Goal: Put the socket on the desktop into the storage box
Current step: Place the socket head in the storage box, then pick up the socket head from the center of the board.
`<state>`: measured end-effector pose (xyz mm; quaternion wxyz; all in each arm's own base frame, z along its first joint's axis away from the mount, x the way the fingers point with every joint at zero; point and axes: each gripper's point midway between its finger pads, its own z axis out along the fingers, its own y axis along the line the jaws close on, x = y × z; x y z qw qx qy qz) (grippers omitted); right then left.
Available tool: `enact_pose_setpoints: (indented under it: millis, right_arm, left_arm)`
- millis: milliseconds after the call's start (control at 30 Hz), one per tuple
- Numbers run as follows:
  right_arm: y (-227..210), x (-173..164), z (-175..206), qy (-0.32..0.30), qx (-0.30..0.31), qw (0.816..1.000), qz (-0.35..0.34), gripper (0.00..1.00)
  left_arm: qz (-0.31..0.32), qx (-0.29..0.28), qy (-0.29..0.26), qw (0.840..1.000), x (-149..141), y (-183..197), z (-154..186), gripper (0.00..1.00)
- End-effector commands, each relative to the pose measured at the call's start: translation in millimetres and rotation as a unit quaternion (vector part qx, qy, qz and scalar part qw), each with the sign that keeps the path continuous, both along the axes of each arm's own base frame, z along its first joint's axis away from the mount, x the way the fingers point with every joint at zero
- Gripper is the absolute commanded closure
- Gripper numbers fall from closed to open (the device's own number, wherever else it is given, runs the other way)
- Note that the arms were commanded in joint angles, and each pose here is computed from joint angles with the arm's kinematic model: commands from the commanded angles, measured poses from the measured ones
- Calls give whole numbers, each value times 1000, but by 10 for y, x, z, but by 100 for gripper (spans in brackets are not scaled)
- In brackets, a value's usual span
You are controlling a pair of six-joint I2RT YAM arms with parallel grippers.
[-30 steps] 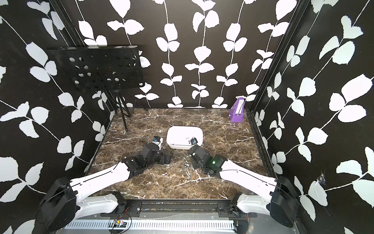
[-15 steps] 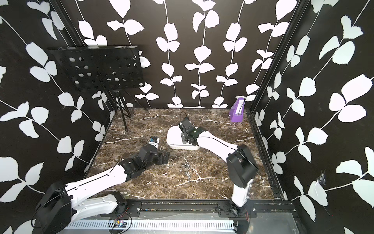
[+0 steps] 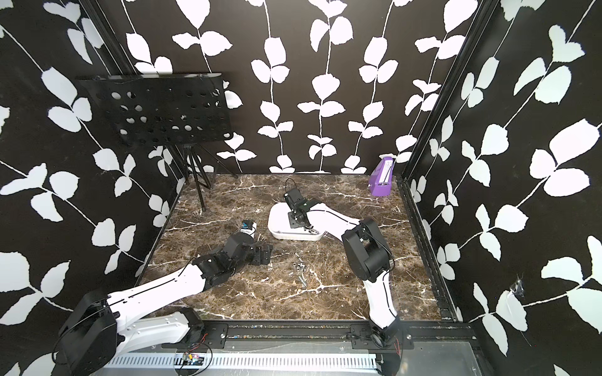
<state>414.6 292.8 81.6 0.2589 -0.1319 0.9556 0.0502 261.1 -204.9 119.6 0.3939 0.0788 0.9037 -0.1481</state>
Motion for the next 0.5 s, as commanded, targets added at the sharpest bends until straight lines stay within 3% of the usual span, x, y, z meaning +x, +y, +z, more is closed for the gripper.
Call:
enact_pose_setpoints:
  millis: [0, 233, 467]
  right_arm:
    - [49, 83, 248, -17, 20, 1000, -2, 53]
    - [-49, -126, 599, -33, 37, 999, 20, 52]
    - [-450, -766, 1059, -78, 79, 993, 43, 49]
  left_arm:
    - [0, 7, -8, 1000, 9, 15, 54, 1]
    - [-11, -1, -13, 1000, 6, -28, 80, 1]
    - [2, -12, -33, 999, 0, 44, 154, 1]
